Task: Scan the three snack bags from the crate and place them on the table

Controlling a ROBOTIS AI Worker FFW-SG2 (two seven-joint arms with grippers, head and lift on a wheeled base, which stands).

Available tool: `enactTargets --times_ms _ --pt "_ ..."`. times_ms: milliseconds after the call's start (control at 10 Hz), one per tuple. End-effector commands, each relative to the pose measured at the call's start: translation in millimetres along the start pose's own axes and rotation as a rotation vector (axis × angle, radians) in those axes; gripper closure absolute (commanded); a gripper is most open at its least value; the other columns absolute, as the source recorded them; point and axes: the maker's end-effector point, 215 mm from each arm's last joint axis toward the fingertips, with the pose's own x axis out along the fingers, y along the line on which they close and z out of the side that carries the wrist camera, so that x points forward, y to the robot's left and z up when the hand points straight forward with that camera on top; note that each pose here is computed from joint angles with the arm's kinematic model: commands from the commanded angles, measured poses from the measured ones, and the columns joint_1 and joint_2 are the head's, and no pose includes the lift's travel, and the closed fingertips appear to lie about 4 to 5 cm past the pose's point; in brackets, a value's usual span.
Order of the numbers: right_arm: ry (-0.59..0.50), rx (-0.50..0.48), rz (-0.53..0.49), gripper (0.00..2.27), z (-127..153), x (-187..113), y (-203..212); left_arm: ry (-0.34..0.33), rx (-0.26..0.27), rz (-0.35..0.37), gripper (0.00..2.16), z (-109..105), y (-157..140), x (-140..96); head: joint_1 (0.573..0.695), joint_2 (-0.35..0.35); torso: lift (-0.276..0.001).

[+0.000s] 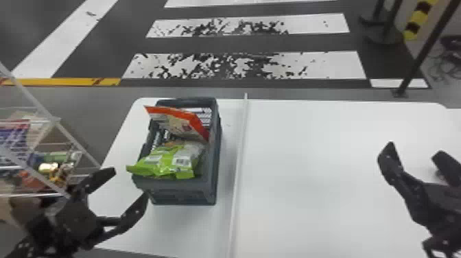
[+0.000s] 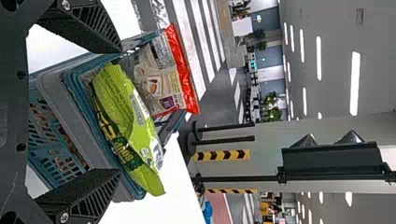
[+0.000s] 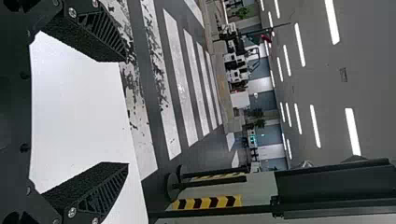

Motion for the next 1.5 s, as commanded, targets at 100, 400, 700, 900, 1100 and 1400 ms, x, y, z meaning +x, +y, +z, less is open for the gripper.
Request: enactTargets --times_ms 100,400,700,900,1100,1400 --pt "-0.010 0.002 0.005 0.14 4.0 -2.1 -0.1 0.003 0.032 0.013 0.08 -6.9 8.8 7.4 0.695 0.114 -0.036" --pt "-0.013 0.003 0.007 0.14 6.5 -5.5 1.4 -0.007 0.060 0.027 0.10 -6.1 24.1 9.2 0.695 0.129 -0.036" --pt "-0.039 0.001 0.015 0.13 22.7 -8.4 5.7 0.034 0.032 -0.006 0.14 -21.9 17.8 24.2 0.695 0.136 -0.036" --pt "-0.045 -0.003 0.008 0.12 26.8 -10.9 1.2 0.031 0.024 -0.036 0.16 -18.6 13.9 34.1 0.695 0.126 -0.036" --pt "-0.045 -0.004 0.006 0.12 27.0 -10.9 0.4 0.054 0.001 -0.072 0.30 -22.7 7.9 41.8 0.695 0.110 -0.036" --pt "-0.048 -0.003 0.006 0.12 29.6 -12.2 -0.3 0.106 -0.045 -0.079 0.91 -32.7 15.6 42.4 0.695 0.092 -0.036"
